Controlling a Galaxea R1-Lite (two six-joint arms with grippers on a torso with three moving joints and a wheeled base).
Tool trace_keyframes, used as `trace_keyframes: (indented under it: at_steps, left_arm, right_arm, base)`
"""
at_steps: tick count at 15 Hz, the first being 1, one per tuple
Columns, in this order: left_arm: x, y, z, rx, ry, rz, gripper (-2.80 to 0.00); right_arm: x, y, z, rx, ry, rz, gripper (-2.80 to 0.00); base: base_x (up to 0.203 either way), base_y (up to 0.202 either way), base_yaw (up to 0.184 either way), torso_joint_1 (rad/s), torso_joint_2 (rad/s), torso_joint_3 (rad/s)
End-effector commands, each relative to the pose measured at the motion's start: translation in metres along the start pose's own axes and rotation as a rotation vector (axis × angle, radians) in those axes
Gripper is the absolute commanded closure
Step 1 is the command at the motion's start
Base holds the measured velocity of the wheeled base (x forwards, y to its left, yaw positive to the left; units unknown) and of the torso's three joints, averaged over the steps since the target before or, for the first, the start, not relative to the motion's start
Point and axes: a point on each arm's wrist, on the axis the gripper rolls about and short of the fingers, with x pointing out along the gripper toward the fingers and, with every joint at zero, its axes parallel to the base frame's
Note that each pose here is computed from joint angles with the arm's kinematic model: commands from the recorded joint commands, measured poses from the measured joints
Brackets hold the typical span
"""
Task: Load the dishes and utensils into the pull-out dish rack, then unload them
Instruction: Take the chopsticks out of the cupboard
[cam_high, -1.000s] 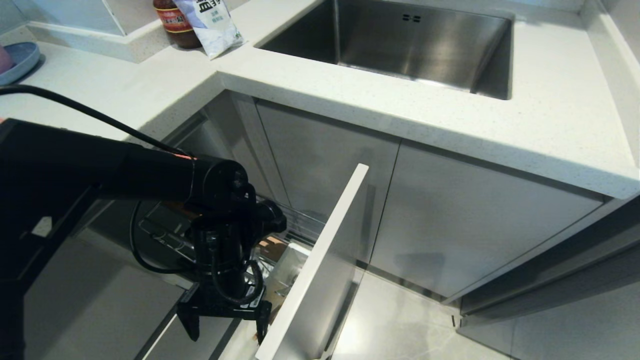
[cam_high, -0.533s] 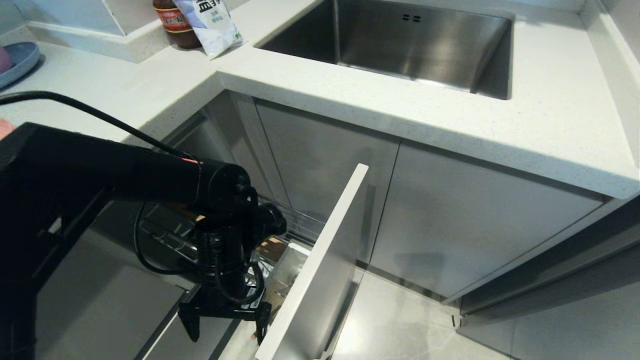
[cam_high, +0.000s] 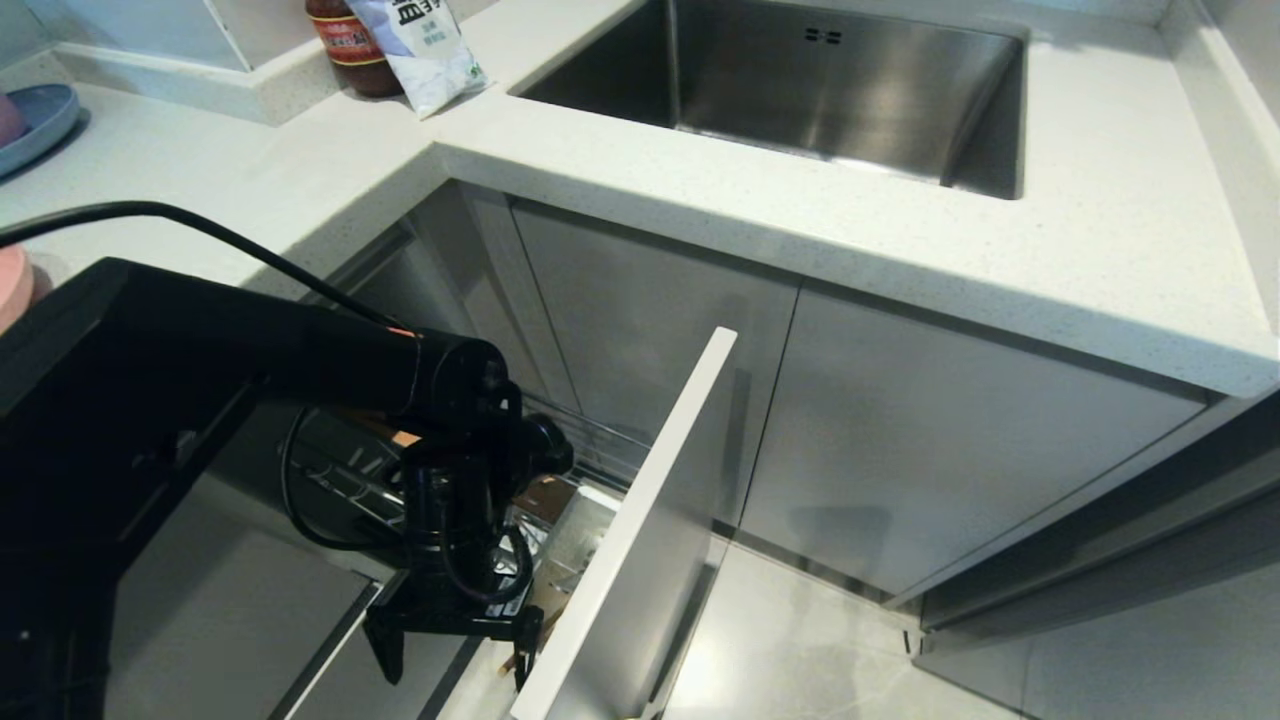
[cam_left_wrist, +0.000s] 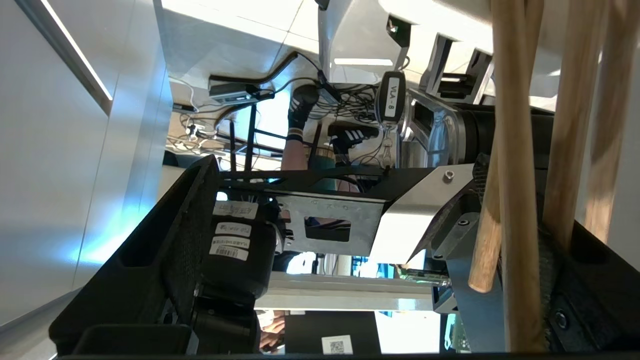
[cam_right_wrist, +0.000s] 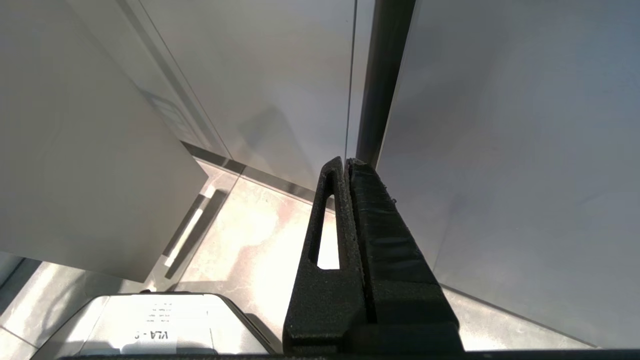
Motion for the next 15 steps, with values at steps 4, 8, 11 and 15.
trace_keyframes:
  at_steps: [4,8,11,15]
  left_arm:
    - [0.0019,-0.0007,0.0013,-0.003,0.011,0.004,-2.8]
    - [0.0003,-0.0007,0.0003,-0.001,0.008,0.001,0.0]
    - [-0.001,-0.0036,-0.0006,0.004,0.014,-0.024,0.0]
    - [-0.0018,-0.0068,-0.0022,0.013,0.018,-0.043,0.0]
  right_arm:
    - [-0.0001,0.0,-0.0004,0.001,-0.001,0.0,0.0]
    - [-0.0001,0.0,-0.0002,0.001,-0.002,0.0,0.0]
    - [-0.0001,0.0,-0.0001,0.001,-0.002,0.0,0.0]
    - [-0.0001,0.0,-0.0004,0.001,-0.001,0.0,0.0]
  base:
    - [0.0,0.0,0.0,0.0,0.0,0.0]
    - [0.0,0.0,0.0,0.0,0.0,0.0]
    - [0.0,0.0,0.0,0.0,0.0,0.0]
    - [0.0,0.0,0.0,0.0,0.0,0.0]
